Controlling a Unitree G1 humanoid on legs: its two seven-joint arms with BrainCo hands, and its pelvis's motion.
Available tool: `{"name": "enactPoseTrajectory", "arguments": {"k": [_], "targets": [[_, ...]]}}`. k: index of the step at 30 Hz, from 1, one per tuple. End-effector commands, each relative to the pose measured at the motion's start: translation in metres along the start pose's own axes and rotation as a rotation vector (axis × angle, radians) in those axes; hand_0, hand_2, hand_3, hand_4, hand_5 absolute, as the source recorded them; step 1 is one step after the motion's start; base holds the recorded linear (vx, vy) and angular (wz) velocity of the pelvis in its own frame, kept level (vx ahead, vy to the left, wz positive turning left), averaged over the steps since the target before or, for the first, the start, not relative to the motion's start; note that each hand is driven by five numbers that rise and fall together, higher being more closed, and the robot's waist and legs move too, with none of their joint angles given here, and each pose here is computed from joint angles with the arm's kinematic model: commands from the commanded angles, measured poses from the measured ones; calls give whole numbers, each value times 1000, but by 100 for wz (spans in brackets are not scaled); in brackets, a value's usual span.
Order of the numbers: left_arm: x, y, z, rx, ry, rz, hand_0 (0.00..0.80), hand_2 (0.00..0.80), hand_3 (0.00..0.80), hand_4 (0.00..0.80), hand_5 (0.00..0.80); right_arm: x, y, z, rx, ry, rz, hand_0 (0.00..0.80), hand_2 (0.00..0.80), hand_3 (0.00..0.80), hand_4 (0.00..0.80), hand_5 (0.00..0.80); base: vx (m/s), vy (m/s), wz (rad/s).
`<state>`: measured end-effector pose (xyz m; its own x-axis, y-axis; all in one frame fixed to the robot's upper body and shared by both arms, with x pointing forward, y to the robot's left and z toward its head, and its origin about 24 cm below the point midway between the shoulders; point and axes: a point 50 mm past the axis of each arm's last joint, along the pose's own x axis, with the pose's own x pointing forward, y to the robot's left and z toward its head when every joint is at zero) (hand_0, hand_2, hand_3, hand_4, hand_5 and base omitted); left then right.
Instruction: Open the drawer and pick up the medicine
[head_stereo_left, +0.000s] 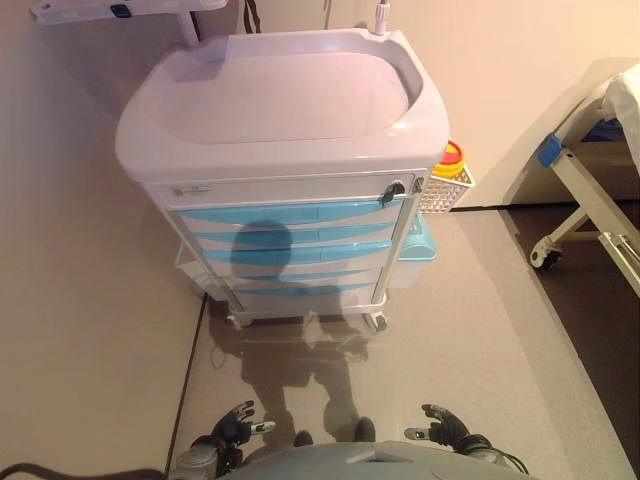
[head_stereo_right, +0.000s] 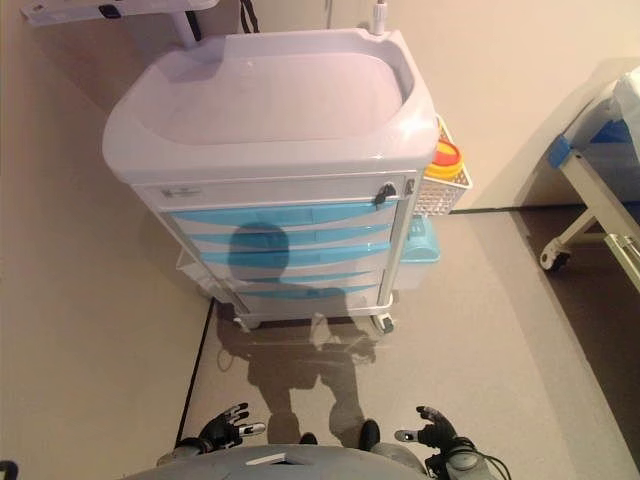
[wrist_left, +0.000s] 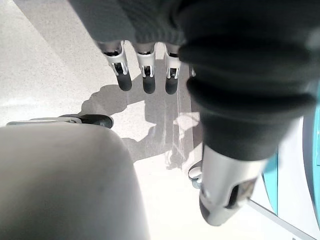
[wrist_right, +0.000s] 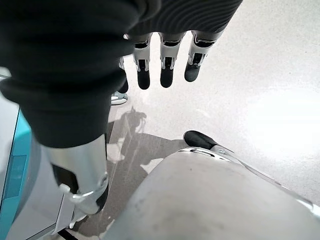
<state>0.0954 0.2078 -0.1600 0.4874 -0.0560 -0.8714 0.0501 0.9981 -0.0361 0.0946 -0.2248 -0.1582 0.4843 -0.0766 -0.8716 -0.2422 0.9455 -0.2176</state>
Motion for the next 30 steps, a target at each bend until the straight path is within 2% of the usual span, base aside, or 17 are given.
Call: {"name": "enactPoseTrajectory", "arguments": {"k": [1,13,30], "targets": [[3,-2,6,-71,-33,10,0,0,0,0,0,3,5,9,-29,-22,19,0,0,0,0,0,39,2,0],[3,3,11,-124,-65,26,0,0,0,0,0,4,6,13,-66,-35,34,0,0,0,0,0,21,7,-2],[8,7,132,-100,-507,35,0,0,0,0,0,13,-22,105,13,-330,-111,0,0,0,0,0,-138,8,-8]]}}
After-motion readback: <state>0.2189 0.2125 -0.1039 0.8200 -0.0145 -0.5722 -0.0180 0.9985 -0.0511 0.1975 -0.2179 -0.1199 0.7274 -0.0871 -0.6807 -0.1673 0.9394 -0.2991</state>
